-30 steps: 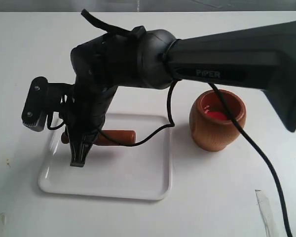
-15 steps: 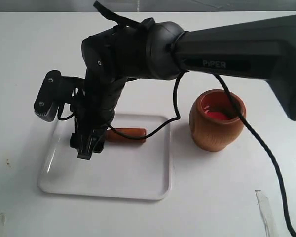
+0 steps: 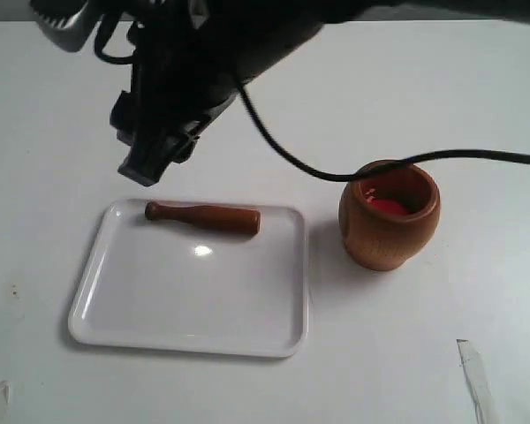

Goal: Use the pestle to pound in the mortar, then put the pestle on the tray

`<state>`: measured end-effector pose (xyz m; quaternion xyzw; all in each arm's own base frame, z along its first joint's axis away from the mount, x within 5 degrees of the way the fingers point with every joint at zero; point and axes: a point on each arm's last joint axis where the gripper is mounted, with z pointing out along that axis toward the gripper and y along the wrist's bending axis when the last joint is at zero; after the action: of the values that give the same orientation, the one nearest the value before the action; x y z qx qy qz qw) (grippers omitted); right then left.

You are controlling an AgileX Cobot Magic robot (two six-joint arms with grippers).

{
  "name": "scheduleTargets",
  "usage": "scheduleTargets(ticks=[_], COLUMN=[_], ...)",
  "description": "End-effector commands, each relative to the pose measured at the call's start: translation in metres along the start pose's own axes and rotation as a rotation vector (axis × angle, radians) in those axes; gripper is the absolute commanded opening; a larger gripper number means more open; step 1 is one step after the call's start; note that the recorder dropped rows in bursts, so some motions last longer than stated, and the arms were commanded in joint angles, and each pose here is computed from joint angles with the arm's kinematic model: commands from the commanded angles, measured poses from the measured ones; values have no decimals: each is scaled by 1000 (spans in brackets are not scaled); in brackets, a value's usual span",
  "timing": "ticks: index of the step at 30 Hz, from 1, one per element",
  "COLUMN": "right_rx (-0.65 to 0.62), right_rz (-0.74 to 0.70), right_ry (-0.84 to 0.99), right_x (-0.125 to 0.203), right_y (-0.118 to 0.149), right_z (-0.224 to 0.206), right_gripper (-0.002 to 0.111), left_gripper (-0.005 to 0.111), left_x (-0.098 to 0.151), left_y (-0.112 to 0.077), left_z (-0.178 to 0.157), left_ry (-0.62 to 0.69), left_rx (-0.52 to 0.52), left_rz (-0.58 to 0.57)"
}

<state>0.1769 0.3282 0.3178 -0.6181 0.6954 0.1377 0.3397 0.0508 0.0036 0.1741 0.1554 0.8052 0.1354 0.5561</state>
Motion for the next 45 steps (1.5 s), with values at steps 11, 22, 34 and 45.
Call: scheduleTargets(ticks=[11, 22, 34, 45], right_rx=[305, 284, 87, 292], right_rz=[63, 175, 356, 321], right_ry=[-790, -976, -1043, -1020], right_x=[128, 178, 221, 277], right_y=[52, 75, 100, 104], right_z=[-185, -232, -241, -151], right_gripper=[46, 40, 0, 0], left_gripper=[0, 0, 0, 0], left_x=[0, 0, 0, 0], left_y=[-1, -1, -1, -1], left_z=[0, 0, 0, 0], left_ry=[-7, -7, -7, -7], left_rx=[8, 8, 8, 8], left_rz=[-12, -12, -12, -12])
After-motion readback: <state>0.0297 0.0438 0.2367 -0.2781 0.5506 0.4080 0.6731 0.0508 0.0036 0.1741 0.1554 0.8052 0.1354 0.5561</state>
